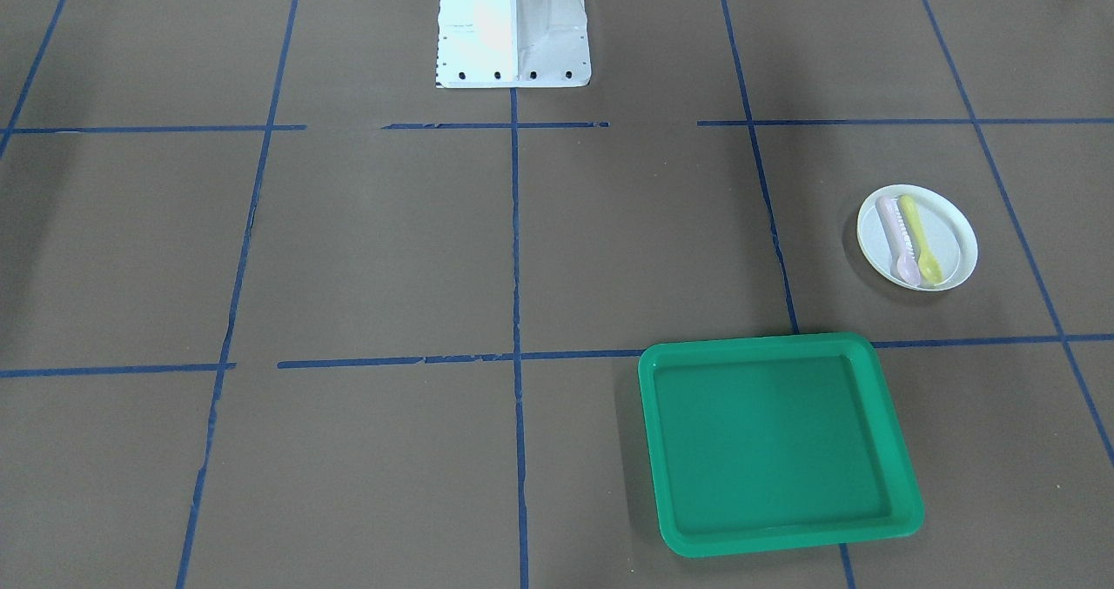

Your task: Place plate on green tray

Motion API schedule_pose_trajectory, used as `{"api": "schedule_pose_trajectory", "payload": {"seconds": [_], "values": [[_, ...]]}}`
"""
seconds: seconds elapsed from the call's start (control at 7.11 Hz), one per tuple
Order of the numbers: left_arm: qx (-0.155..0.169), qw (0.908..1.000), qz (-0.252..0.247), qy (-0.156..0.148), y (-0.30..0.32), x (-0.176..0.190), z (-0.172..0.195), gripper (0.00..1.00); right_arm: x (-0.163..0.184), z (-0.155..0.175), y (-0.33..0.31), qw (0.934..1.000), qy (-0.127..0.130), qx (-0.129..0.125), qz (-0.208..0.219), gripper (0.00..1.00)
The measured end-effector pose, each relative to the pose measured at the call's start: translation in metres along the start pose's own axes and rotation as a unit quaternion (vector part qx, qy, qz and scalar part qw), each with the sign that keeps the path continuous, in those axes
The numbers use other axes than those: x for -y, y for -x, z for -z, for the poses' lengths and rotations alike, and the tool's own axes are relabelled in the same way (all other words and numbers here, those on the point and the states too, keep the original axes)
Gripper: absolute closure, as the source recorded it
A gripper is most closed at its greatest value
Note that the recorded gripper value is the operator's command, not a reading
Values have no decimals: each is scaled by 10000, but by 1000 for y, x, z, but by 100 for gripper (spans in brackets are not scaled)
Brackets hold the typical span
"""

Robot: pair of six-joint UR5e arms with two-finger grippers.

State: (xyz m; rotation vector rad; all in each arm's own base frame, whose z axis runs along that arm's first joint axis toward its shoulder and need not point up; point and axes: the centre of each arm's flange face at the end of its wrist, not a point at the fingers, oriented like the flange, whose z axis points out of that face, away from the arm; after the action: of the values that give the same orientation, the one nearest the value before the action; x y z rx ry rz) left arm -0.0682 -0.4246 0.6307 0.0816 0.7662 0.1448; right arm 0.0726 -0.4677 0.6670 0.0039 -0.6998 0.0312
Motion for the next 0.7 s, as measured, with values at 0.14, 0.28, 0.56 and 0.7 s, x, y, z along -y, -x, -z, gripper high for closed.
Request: {"api": "schedule_pose_trajectory", "payload": {"seconds": [0.14, 0.28, 0.56, 0.7], "values": [[-6, 10000, -14, 16, -2, 3, -7, 0, 0, 0, 0, 10000, -1, 2, 1, 0], [-78, 9999, 7, 130, -5, 7, -26, 0, 0, 0, 0, 10000, -2, 2, 2, 0], [-583, 9977, 100, 320, -25, 18, -76, 0, 0, 0, 0, 10000, -2, 2, 2, 0], [-737, 9965, 220, 342, -40, 25, -100, 0, 0, 0, 0, 10000, -3, 3, 2, 0]]}}
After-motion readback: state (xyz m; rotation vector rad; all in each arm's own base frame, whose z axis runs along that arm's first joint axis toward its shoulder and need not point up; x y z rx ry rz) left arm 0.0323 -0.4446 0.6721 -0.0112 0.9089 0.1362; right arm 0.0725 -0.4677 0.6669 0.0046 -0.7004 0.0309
